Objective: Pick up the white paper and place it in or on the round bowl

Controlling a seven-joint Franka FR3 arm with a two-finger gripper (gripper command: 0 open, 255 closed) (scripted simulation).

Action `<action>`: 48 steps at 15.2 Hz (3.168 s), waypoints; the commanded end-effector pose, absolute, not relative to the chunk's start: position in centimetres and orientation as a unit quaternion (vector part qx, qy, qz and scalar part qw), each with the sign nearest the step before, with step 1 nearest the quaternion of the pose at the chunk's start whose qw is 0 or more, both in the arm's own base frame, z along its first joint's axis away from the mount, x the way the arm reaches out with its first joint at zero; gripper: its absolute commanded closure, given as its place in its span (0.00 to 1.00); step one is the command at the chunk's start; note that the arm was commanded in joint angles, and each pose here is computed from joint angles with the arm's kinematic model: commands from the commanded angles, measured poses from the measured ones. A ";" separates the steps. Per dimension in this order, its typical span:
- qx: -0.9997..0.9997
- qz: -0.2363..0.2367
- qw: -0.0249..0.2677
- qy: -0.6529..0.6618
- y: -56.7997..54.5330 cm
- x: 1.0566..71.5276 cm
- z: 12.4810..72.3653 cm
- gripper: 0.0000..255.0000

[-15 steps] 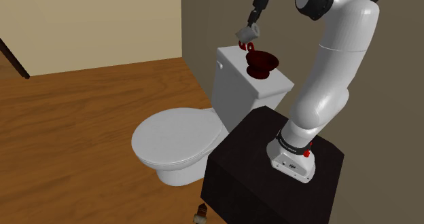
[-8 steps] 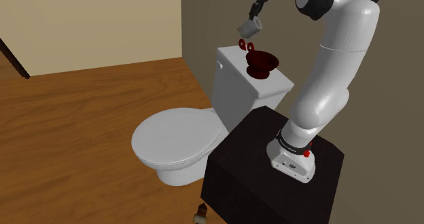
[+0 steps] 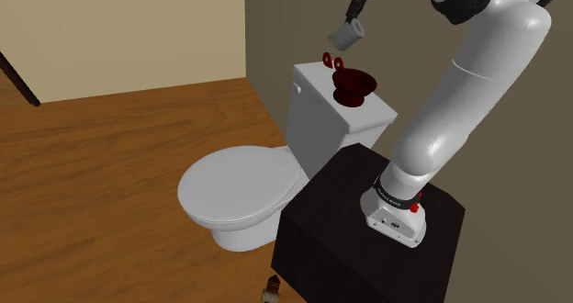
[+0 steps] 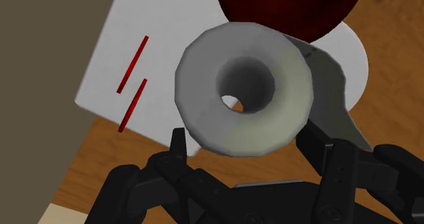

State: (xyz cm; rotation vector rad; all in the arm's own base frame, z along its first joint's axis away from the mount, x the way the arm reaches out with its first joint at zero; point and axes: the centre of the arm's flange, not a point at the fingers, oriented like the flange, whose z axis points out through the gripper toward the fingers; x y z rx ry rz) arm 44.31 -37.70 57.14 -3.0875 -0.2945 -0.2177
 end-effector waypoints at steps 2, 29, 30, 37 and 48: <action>-0.993 -0.070 0.016 -0.095 -35.8 41.1 58.0 1.00; -0.993 -0.070 0.016 -0.095 -31.9 34.5 49.1 1.00; -0.993 -0.070 0.016 -0.095 -31.9 34.5 49.1 1.00; -0.993 -0.070 0.016 -0.095 -31.9 34.5 49.1 0.00; -0.993 -0.070 0.016 -0.095 -32.2 33.8 54.0 0.00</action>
